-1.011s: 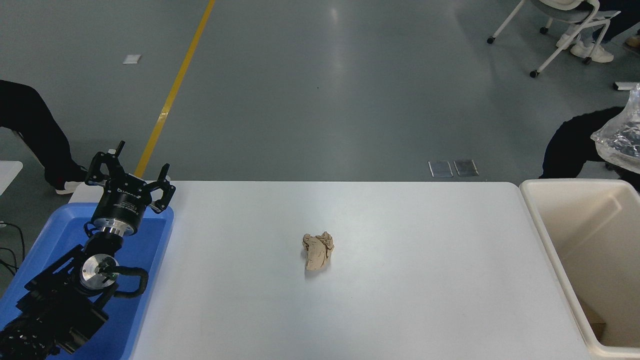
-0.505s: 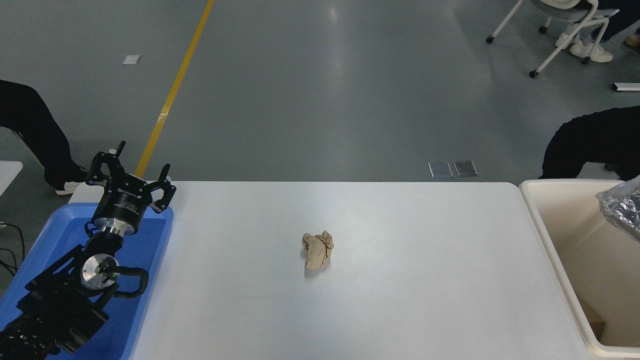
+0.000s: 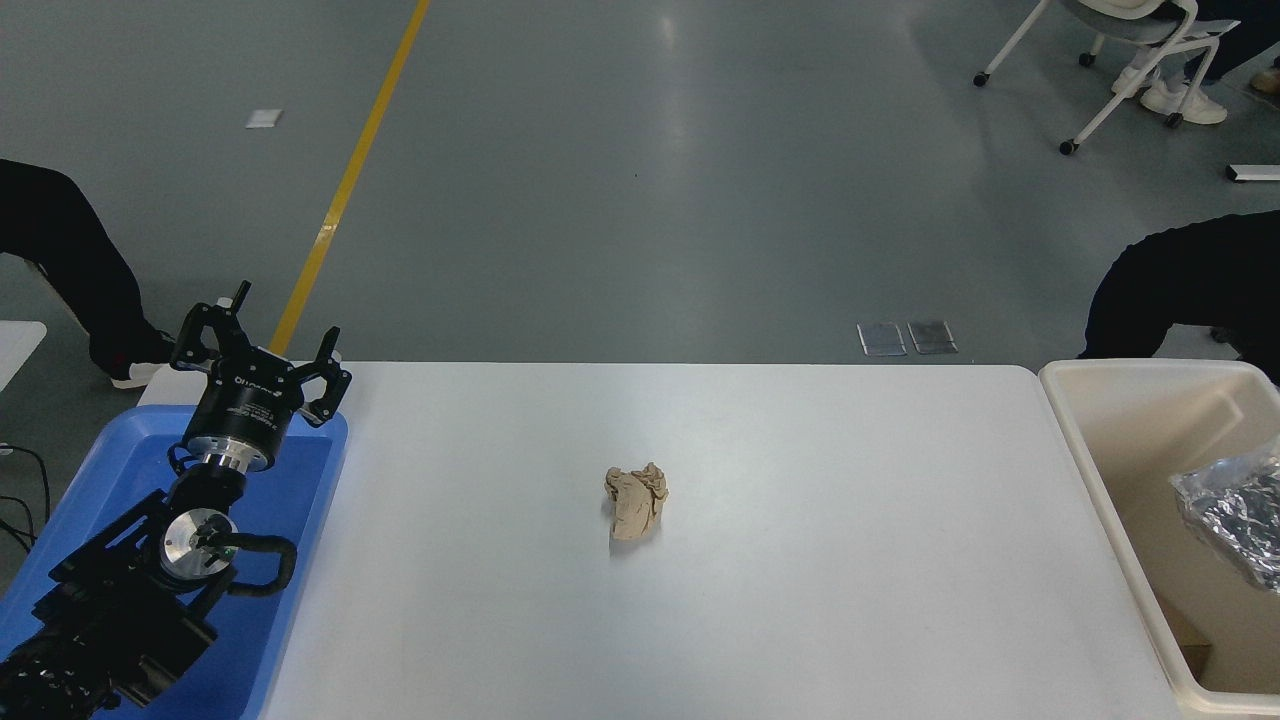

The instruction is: Pick up foil plate and place in dustbin

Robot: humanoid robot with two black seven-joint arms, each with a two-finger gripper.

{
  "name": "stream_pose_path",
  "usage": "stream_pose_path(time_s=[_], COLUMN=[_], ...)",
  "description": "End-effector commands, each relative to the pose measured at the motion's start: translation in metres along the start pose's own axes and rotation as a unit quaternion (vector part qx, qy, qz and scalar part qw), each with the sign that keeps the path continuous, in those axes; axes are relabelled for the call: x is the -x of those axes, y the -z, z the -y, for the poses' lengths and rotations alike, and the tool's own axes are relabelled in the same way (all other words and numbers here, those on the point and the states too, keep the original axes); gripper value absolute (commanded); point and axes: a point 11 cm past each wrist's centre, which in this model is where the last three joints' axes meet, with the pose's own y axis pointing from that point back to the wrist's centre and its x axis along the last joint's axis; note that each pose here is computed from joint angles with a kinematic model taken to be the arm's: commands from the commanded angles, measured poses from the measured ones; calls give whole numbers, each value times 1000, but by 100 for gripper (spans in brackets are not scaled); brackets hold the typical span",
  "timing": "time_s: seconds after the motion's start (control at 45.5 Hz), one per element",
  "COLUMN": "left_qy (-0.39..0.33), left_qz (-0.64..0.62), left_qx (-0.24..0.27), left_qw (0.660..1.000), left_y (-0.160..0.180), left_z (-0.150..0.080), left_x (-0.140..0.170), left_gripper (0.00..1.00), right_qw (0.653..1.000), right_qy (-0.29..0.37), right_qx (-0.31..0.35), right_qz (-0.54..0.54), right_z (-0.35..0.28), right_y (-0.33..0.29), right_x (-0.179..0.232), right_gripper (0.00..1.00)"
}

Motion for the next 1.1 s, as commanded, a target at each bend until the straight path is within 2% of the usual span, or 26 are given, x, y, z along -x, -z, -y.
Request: stream_pose_path(time_s=[0.0,0.286,0.505,0.571,0.593,0.813,1.077], left_qy=[0,0,1,1,1,0,0], left_qz=[0,0,0,-1,-1,-1,-1], left_qx=[0,0,0,0,0,0,0], left_qw=[1000,1000,1000,1000,1000,1000,1000], left_y=[0,0,0,0,0,0,0], left_z=[0,0,0,0,0,0,0], left_x=[0,0,0,0,0,0,0], left_gripper=[99,99,99,99,99,99,99], right_qw=[1000,1000,992,987,983,956,915], right_qy=[-6,6,-13,-5,11,51,155], right_qx=[1,-22,-113,-146,-175,-285,-344], right_qz=[14,14,58,65,58,-54,-140], right_z=[0,-3,-19,-31,-44,-105,-173], right_y=[0,26,135,172,203,314,380], right_x=[8,17,-27,-35,-36,-13,25], right_gripper=[100,100,100,100,100,100,100])
